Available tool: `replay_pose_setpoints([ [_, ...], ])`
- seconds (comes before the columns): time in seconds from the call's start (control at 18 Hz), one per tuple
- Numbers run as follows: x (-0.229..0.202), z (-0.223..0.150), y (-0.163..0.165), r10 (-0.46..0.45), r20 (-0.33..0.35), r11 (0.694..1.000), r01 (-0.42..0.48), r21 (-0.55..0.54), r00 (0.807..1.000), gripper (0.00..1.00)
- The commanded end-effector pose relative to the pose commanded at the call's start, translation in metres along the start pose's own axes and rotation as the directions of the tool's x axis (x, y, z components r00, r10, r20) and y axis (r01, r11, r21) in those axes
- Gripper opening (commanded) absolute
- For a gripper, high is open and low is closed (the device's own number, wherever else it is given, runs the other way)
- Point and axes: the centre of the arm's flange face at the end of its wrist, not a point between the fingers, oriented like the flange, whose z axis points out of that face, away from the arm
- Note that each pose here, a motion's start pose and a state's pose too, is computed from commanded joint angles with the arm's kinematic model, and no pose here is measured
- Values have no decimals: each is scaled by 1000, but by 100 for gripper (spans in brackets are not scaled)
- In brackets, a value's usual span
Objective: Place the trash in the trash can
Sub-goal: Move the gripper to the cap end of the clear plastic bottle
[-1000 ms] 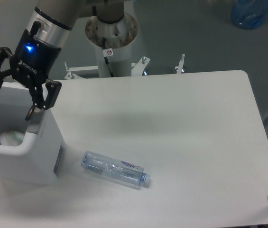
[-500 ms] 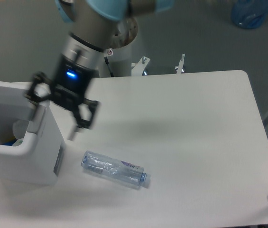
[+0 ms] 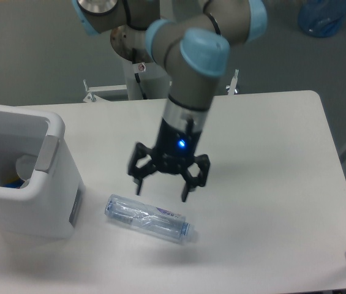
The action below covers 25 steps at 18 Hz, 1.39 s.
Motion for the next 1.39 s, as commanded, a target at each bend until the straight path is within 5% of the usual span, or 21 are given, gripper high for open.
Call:
replay_pose_setpoints([
  [0.33,-22,61,-7,-224,100,953,240,-185,969,100],
  [0.56,-23,88,0,-251,148,922,283,-263,957,100],
  [0.72,-21,94,-2,-288,162,909,323,-265,944,100],
  [1.06,-28,131,-24,-406,247,850,463,-251,880,100],
  [1.39,-25,150,-16,-434,278,819,504,-275,857,100],
])
